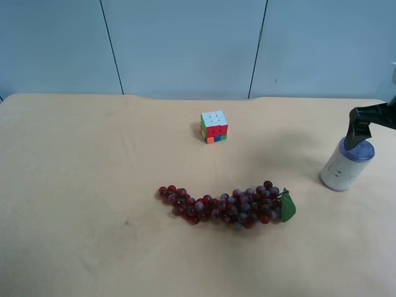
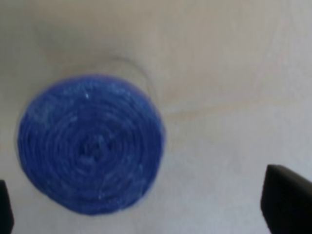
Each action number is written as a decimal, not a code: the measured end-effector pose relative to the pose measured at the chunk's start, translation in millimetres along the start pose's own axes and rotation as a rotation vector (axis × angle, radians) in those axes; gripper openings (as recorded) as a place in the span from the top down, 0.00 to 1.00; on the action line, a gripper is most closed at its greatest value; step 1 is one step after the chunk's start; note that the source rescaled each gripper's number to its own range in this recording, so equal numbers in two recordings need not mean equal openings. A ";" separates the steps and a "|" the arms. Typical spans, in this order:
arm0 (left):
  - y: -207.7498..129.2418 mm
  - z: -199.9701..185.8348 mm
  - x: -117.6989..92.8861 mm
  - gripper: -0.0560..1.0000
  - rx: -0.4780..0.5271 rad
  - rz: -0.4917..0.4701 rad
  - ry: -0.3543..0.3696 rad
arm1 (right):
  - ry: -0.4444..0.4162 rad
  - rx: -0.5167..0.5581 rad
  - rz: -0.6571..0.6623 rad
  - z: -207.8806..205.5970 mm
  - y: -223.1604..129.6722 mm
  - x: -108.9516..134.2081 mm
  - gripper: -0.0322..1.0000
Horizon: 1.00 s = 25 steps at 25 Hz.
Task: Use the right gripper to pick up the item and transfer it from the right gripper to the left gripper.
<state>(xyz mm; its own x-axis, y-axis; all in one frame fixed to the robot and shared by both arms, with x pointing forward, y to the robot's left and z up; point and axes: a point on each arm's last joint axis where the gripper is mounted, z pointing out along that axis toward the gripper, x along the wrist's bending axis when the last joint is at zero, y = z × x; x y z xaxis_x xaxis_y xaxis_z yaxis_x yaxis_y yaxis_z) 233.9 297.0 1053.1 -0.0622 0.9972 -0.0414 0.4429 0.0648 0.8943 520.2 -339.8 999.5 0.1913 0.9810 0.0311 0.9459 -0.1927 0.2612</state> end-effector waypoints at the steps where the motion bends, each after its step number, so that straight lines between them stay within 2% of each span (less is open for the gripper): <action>1: 0.0 0.0 0.0 0.00 0.000 0.006 0.000 | 0.007 0.000 0.006 2.3 0.9 0.6 0.00; 25: 0.0 0.0 0.0 0.00 0.000 0.006 0.000 | 0.031 0.032 -0.024 43.8 9.6 12.6 0.00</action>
<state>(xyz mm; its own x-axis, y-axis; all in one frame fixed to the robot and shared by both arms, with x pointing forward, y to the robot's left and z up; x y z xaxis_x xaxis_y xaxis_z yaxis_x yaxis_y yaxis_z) 233.9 297.0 1053.1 -0.0597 0.9976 -0.0364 0.4432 0.0592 0.8945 543.2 -330.2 960.2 0.1610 0.9854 0.0549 0.9580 -0.1694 0.2315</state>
